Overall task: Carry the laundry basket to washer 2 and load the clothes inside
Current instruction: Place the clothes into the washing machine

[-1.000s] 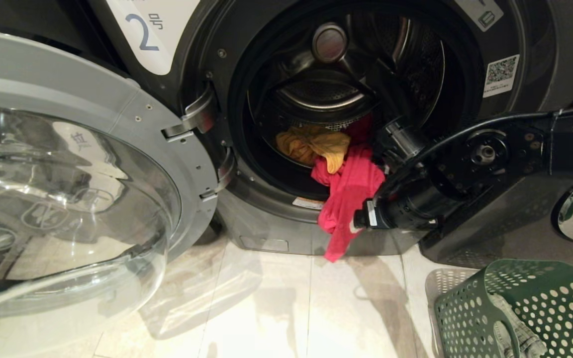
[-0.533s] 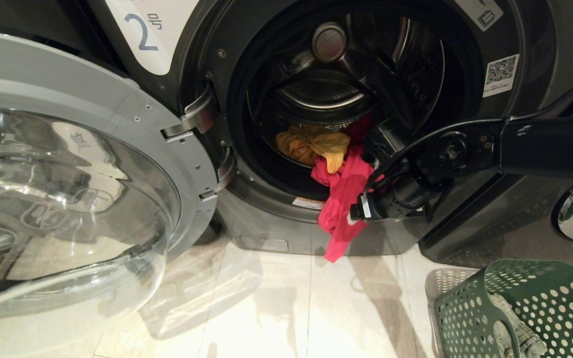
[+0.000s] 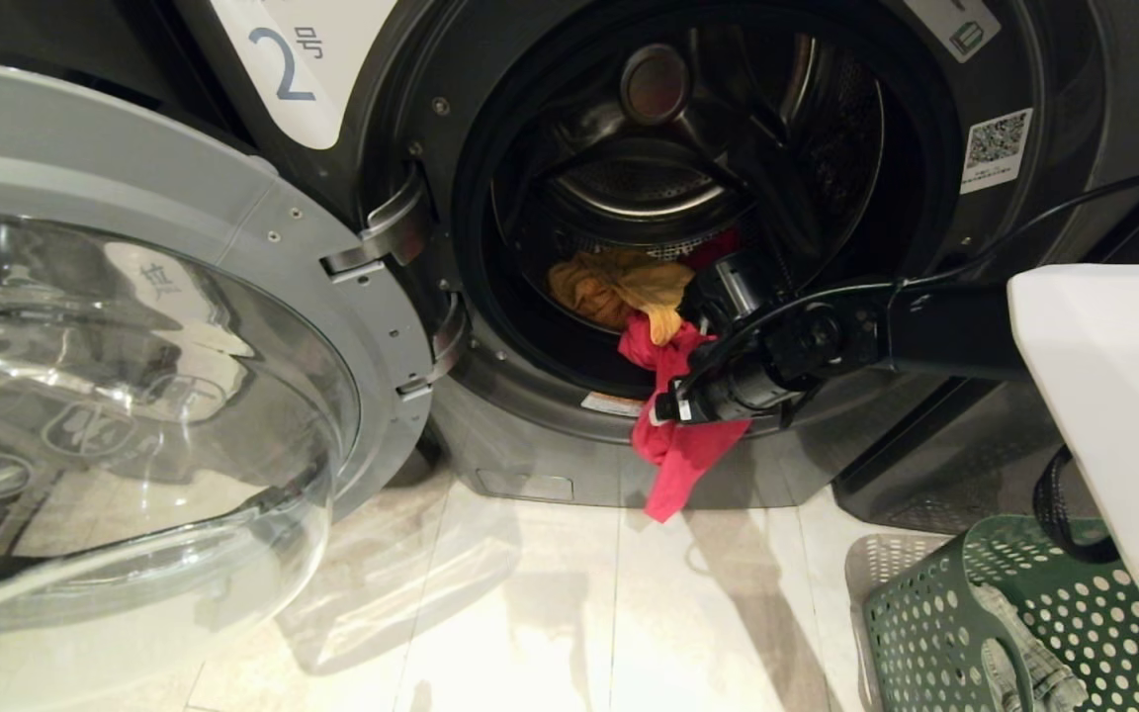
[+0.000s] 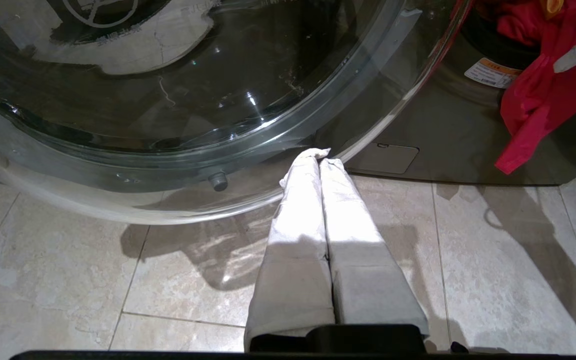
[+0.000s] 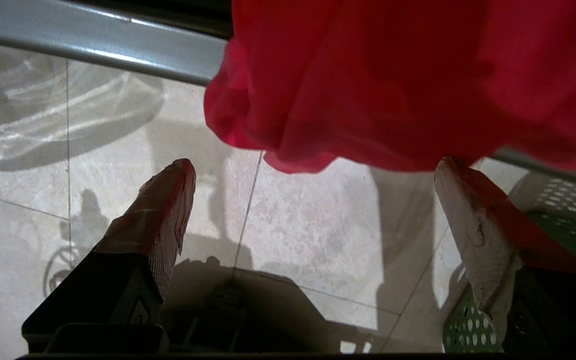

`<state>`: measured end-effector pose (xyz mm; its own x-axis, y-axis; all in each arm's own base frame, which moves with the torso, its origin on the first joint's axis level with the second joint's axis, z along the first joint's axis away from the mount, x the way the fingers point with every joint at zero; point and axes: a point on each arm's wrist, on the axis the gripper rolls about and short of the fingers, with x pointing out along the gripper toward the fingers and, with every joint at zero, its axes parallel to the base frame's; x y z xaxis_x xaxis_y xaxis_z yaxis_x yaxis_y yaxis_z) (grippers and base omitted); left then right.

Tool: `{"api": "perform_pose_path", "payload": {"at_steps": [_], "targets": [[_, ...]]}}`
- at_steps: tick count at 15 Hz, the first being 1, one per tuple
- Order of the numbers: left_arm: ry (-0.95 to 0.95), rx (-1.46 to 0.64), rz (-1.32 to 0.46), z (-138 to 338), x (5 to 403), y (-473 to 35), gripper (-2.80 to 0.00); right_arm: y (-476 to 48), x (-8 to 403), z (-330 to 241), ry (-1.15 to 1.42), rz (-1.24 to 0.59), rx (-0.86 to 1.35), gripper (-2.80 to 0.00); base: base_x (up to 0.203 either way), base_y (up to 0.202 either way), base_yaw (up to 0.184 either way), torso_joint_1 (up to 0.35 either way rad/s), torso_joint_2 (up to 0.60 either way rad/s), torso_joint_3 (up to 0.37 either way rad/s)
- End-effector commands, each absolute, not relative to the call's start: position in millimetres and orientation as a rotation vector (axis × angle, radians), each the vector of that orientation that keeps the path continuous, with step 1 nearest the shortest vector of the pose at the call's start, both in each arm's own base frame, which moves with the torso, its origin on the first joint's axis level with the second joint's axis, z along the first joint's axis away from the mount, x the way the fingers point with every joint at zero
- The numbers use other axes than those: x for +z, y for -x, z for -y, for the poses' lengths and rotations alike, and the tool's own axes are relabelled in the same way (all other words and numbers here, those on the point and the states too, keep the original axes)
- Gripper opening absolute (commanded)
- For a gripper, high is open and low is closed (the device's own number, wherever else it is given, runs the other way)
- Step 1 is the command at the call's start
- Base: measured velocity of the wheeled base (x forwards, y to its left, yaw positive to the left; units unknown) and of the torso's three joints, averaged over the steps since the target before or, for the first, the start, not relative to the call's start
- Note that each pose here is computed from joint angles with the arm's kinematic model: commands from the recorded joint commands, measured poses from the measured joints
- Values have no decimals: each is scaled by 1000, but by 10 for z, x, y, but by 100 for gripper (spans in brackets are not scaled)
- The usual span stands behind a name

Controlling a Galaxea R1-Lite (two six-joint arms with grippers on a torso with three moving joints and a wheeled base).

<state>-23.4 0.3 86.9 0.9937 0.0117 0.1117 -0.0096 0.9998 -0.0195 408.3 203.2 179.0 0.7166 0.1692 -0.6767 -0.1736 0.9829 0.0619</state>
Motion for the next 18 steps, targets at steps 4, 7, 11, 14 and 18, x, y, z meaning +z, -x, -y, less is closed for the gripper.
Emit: {"api": "perform_pose_path", "payload": {"at_steps": [4, 7, 11, 14, 18], "targets": [[19, 11, 73, -3, 759, 202, -280, -4127, 1680, -2071, 14, -761, 191, 0, 0, 0, 0, 0, 0, 0], [19, 12, 74, -3, 760, 202, -280, -4132, 1684, -2067, 13, -756, 188, 0, 0, 0, 0, 0, 0, 0], [20, 12, 74, -3, 760, 202, -280, -4159, 1677, -2019, 7, -757, 171, 0, 0, 0, 0, 0, 0, 0], [20, 12, 72, -3, 758, 202, -280, -4200, 1703, -1942, 12, -732, 133, 0, 0, 0, 0, 0, 0, 0], [19, 12, 72, -3, 758, 202, -280, -4107, 1866, -2058, 9, -665, 159, 0, 0, 0, 0, 0, 0, 0]]}}
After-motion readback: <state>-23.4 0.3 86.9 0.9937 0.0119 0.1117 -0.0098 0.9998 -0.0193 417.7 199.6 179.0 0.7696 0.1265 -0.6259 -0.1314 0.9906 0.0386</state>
